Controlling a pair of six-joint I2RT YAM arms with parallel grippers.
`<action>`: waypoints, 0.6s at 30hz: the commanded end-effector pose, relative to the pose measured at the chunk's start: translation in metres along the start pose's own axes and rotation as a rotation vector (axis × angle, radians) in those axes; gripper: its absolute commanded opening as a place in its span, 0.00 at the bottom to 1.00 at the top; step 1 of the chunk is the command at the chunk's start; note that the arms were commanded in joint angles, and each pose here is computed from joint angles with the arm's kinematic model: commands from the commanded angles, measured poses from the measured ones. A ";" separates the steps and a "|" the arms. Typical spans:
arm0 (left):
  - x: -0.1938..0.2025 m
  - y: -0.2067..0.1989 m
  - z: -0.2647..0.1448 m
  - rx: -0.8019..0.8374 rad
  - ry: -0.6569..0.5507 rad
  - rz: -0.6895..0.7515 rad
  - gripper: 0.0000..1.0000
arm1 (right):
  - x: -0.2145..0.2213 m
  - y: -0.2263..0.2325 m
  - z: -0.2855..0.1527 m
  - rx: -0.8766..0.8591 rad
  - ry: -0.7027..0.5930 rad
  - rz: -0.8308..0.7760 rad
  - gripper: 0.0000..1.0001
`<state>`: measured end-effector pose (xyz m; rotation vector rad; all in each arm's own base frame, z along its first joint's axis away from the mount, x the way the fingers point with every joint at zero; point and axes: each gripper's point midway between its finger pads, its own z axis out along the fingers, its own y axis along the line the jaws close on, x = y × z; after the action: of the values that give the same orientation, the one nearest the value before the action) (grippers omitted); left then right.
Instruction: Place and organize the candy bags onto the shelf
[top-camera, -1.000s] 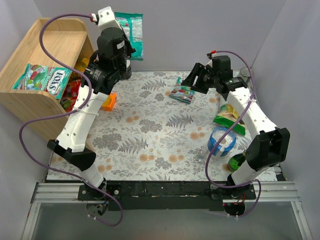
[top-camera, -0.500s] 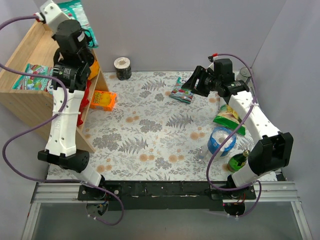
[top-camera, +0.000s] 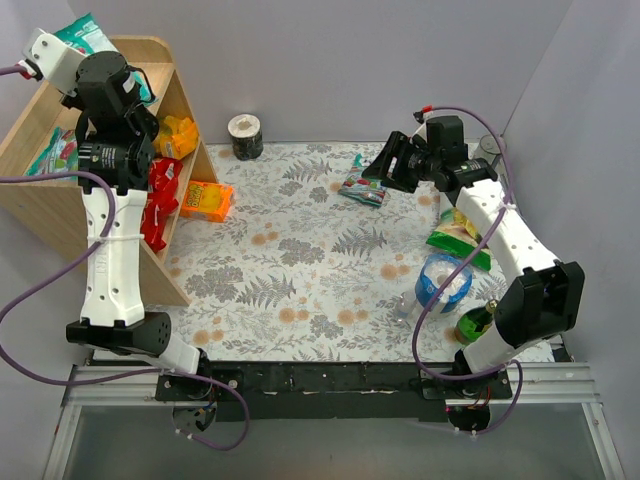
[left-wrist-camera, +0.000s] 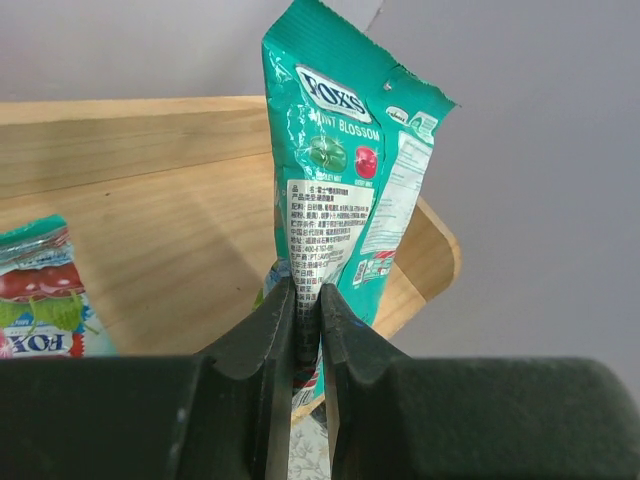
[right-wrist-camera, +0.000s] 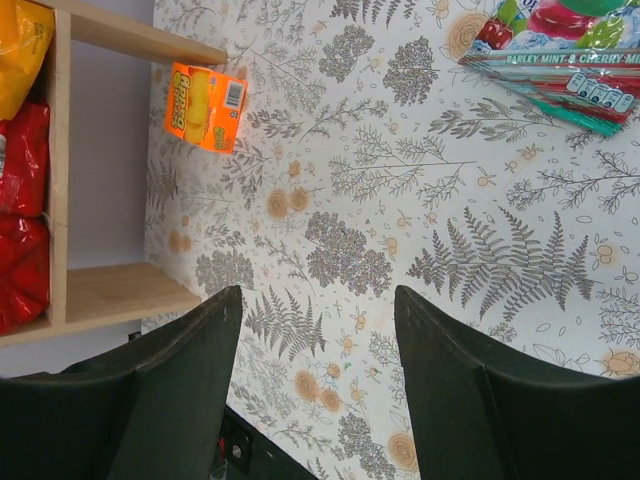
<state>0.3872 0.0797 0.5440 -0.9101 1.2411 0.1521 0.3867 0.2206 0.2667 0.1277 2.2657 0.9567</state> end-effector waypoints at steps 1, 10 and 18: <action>-0.025 0.022 -0.006 -0.086 -0.086 -0.148 0.00 | -0.013 0.013 -0.003 -0.036 -0.013 -0.040 0.70; -0.023 0.041 -0.008 -0.170 -0.115 -0.260 0.00 | -0.012 0.016 0.000 -0.050 0.022 -0.051 0.69; -0.007 0.041 0.001 -0.167 -0.059 -0.236 0.12 | -0.007 0.017 -0.002 -0.061 0.036 -0.058 0.69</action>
<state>0.3737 0.1053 0.5186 -1.1628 1.1000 0.1208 0.3886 0.2274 0.2571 0.0765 2.3233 0.9760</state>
